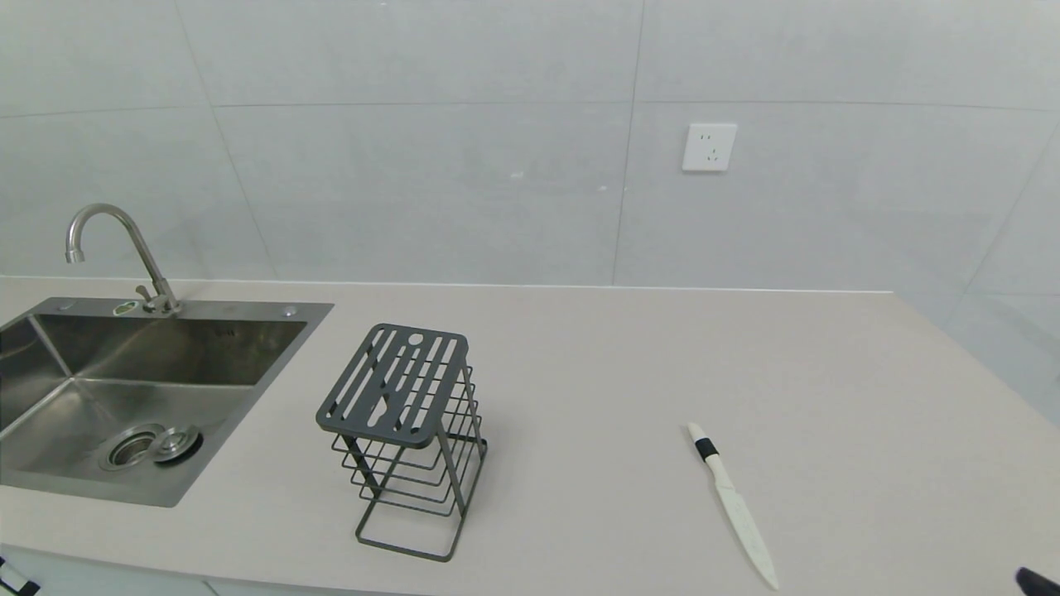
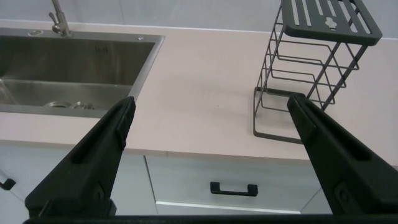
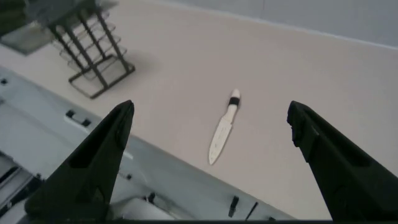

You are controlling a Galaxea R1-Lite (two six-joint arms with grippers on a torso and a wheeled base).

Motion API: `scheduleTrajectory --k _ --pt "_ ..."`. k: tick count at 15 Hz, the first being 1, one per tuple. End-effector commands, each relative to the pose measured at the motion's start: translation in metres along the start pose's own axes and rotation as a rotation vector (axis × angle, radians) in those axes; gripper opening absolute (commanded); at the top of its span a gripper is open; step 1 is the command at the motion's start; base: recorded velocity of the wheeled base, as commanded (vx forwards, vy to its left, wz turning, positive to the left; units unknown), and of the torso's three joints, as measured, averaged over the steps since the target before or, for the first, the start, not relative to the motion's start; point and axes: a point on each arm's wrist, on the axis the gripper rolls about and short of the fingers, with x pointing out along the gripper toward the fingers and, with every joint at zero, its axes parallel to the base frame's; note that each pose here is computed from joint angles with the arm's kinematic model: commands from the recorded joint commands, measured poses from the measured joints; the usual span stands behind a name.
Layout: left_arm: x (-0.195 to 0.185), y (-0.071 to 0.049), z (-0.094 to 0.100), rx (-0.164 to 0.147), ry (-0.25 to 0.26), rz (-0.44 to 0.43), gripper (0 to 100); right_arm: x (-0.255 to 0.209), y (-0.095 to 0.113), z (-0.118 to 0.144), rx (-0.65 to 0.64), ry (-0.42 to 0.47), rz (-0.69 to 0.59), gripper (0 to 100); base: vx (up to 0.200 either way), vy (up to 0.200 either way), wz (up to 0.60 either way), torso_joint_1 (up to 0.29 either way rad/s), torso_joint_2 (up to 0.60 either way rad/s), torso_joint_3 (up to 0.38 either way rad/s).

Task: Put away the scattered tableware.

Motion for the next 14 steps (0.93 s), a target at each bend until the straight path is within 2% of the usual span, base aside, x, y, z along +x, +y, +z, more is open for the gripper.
scheduleTrajectory --k 1,7,10,14 --pt "0.0 0.0 0.0 0.002 0.002 0.0 100 0.045 -0.011 0.014 -0.043 0.2 0.103 100 0.0 0.0 0.0 0.0 0.0 0.0" --pt "0.0 0.0 0.0 0.009 0.002 -0.001 100 0.085 -0.005 0.018 -0.113 0.351 0.117 100 0.0 0.0 0.0 0.0 0.0 0.0" --pt "0.0 0.0 0.0 0.011 0.002 -0.001 100 0.106 0.0 0.039 -0.164 0.318 0.15 100 0.0 0.0 0.0 0.0 0.0 0.0" --pt "0.0 0.0 0.0 0.009 0.002 -0.001 100 0.136 -0.002 0.021 -0.12 0.474 0.142 100 0.0 0.0 0.0 0.0 0.0 0.0"
